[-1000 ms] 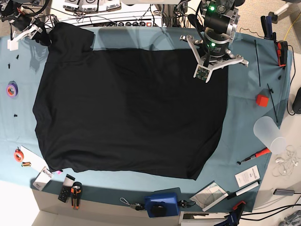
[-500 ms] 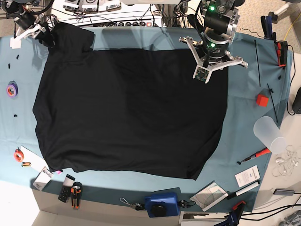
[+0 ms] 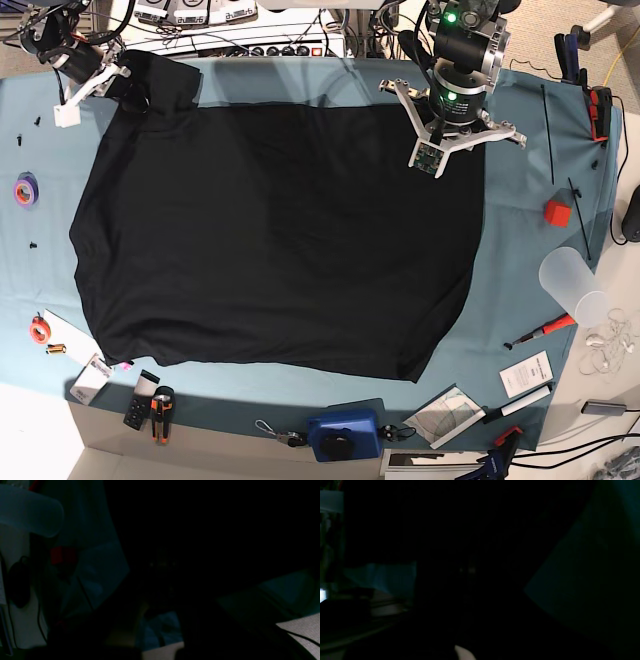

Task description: Layout the t-shirt on the table in an organized manner, then fold the t-shirt properly

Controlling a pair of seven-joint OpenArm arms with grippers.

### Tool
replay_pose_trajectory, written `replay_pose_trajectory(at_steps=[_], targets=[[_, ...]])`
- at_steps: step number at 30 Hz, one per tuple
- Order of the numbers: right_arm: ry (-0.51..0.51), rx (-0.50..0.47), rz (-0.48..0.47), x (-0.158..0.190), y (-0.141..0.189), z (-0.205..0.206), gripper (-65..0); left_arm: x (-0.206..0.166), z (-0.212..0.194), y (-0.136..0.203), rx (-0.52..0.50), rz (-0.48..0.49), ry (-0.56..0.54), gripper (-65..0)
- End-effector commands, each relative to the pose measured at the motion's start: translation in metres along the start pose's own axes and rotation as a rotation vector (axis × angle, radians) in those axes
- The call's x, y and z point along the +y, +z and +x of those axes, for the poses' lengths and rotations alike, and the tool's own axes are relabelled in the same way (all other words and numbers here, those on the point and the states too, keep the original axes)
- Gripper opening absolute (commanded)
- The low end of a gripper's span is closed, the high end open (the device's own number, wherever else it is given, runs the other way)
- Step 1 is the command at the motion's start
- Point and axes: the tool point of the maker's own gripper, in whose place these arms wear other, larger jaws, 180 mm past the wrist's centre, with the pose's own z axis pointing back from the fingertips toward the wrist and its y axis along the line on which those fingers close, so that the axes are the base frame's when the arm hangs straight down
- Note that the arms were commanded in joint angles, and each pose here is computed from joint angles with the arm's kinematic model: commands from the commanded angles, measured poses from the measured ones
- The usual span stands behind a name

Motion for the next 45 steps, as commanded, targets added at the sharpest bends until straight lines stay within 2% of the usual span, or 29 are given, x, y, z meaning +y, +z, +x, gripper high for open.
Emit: replay_pose_trajectory(at_steps=[1,7,9,10,13,15,17,19,24,27,31,36,41,45], targets=[[0.013,0.194,-0.121,-0.021,0.012,-0.037,-65.0,0.004,0.009,0.003,-0.04,0.014,0.006,-65.0],[0.168,-0.034,-0.28,-0.021,0.068,0.036,-65.0,0.006,0.007,0.003,-0.032,0.021,0.027,-65.0],[0.207,-0.074,-0.319,-0.018,0.081,0.049,-65.0,0.006,0.007,0.003,-0.029,0.026,0.034,-65.0],[0.22,-0.083,-0.329,-0.016,0.085,0.053,-65.0,0.006,0.007,0.003,-0.029,0.025,0.033,-61.7],[0.232,-0.086,-0.333,-0.014,0.086,0.054,-65.0,0.006,0.007,0.002,-0.028,0.025,0.033,-40.3],[0.23,-0.087,-0.332,-0.014,0.086,0.054,-65.0,0.006,0.002,0.001,-0.007,0.03,0.057,-30.8],[0.23,-0.087,-0.332,-0.014,0.086,0.054,-65.0,0.003,-0.013,0.001,0.067,0.018,0.11,-30.2],[0.23,-0.087,-0.332,-0.014,0.086,0.054,-65.0,-0.009,-0.03,0.002,0.148,-0.034,0.079,-30.2],[0.23,-0.086,-0.332,-0.014,0.086,0.054,-65.0,-0.03,-0.062,0.018,0.225,-0.097,0.096,-30.2],[0.23,-0.085,-0.333,-0.014,0.086,0.054,-65.0,-0.029,-0.076,0.023,0.256,-0.089,0.159,-30.2],[0.229,-0.08,-0.333,-0.014,0.086,0.053,-65.0,-0.019,-0.078,0.019,0.253,-0.105,0.296,-30.2],[0.229,-0.081,-0.333,-0.014,0.086,0.053,-65.0,-0.013,-0.068,0.017,0.193,-0.22,0.488,-30.2],[0.229,-0.081,-0.333,-0.014,0.086,0.053,-65.0,0.014,-0.085,0.015,0.201,-0.178,0.601,-30.2],[0.229,-0.084,-0.327,-0.013,0.086,0.054,-65.0,0.0,-0.108,0.01,0.247,-0.296,0.676,-30.2]])
